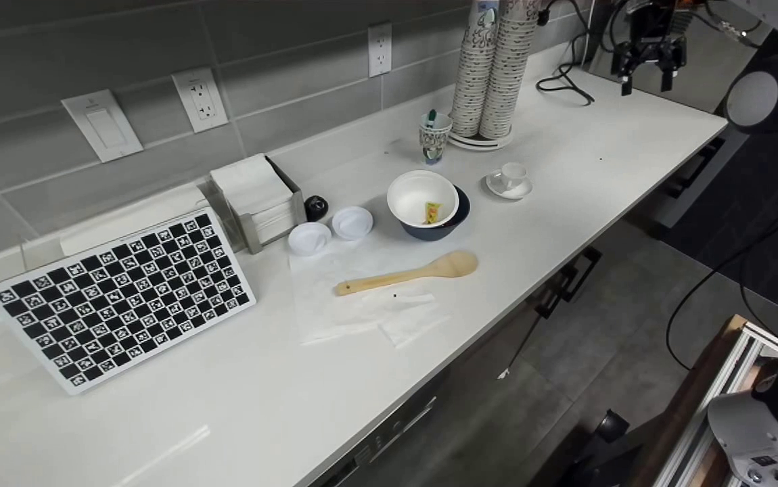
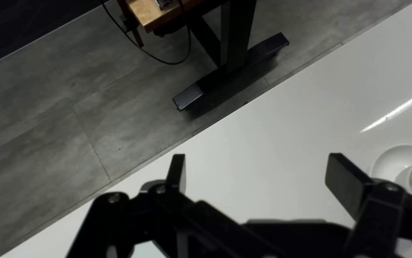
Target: Pick up the coffee cups and make them stand upright
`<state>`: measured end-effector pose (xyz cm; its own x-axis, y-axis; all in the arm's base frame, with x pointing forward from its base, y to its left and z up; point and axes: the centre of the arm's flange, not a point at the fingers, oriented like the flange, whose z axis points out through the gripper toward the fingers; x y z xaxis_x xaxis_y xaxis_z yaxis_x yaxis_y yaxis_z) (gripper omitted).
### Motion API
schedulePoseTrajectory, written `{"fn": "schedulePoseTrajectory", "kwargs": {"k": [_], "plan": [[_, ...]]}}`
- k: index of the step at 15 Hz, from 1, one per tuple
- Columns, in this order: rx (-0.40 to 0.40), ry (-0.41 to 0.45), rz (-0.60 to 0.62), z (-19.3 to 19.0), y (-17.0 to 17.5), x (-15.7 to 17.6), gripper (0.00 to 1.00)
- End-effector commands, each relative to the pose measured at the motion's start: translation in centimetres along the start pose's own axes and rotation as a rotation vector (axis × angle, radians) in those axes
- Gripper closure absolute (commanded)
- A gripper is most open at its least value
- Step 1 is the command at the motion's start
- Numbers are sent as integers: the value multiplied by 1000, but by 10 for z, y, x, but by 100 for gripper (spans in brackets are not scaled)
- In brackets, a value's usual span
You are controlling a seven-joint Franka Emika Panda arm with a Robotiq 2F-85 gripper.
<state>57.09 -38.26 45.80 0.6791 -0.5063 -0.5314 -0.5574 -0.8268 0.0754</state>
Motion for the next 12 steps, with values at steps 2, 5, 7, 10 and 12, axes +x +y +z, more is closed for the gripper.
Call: {"fn": "schedulePoseTrajectory", "kwargs": {"k": [2, 5, 7, 10, 12], "plan": [[229, 53, 75, 41, 92, -47, 0], [364, 114, 100, 49, 141, -65, 0], [389, 193, 87, 45, 162, -78, 0], [366, 206, 106, -17, 199, -33, 0], [368, 255, 108, -30, 205, -46, 0]]}}
